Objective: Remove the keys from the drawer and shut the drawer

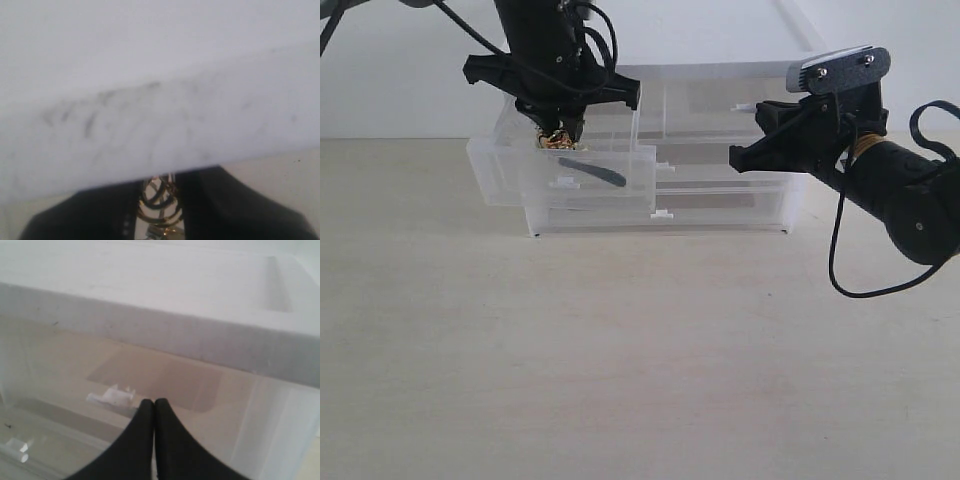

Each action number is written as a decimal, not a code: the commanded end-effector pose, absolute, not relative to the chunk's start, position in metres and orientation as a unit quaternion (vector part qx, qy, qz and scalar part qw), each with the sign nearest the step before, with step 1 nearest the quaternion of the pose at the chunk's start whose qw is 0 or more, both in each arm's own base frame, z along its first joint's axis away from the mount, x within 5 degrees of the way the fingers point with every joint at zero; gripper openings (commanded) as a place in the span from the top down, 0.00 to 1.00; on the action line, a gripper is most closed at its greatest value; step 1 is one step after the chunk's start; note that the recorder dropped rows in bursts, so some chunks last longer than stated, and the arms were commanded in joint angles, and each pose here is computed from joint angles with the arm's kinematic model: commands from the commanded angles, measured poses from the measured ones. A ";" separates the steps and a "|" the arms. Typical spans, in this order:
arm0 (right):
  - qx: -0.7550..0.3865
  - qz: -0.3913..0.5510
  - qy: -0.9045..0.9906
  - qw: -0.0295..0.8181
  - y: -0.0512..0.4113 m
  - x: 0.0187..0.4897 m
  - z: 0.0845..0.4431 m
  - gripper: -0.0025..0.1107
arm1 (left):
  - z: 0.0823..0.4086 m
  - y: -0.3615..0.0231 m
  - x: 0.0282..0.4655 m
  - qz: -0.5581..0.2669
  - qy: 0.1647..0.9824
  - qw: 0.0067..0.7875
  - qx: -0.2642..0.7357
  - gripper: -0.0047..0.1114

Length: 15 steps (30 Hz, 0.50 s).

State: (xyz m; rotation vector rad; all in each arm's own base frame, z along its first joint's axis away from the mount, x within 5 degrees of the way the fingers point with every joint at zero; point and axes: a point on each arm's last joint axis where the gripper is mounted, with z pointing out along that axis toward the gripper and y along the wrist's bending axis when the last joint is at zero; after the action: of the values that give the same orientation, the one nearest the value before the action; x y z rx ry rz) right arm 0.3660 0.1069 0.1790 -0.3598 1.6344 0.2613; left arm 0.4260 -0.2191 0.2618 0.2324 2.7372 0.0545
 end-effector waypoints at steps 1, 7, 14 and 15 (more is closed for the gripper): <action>-0.104 0.116 0.695 0.702 0.098 0.375 0.193 0.98 | 0.243 -0.225 0.425 0.014 0.983 0.165 0.079 0.92; -0.104 0.116 0.695 0.702 0.098 0.375 0.193 0.98 | 0.268 -0.221 0.419 0.005 0.979 0.190 0.077 0.92; -0.104 0.116 0.695 0.702 0.098 0.375 0.193 0.98 | 0.312 -0.216 0.403 -0.034 0.971 0.222 0.077 0.92; -0.104 0.116 0.695 0.702 0.098 0.375 0.193 0.98 | 0.318 -0.216 0.401 -0.041 0.970 0.226 0.077 0.92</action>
State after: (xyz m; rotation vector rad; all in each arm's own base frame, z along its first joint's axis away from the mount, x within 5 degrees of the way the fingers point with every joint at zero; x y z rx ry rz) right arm 0.3658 0.1065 0.1789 -0.3534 1.6334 0.2614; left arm 0.4105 -0.2161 0.2974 0.2089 2.7038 -0.0558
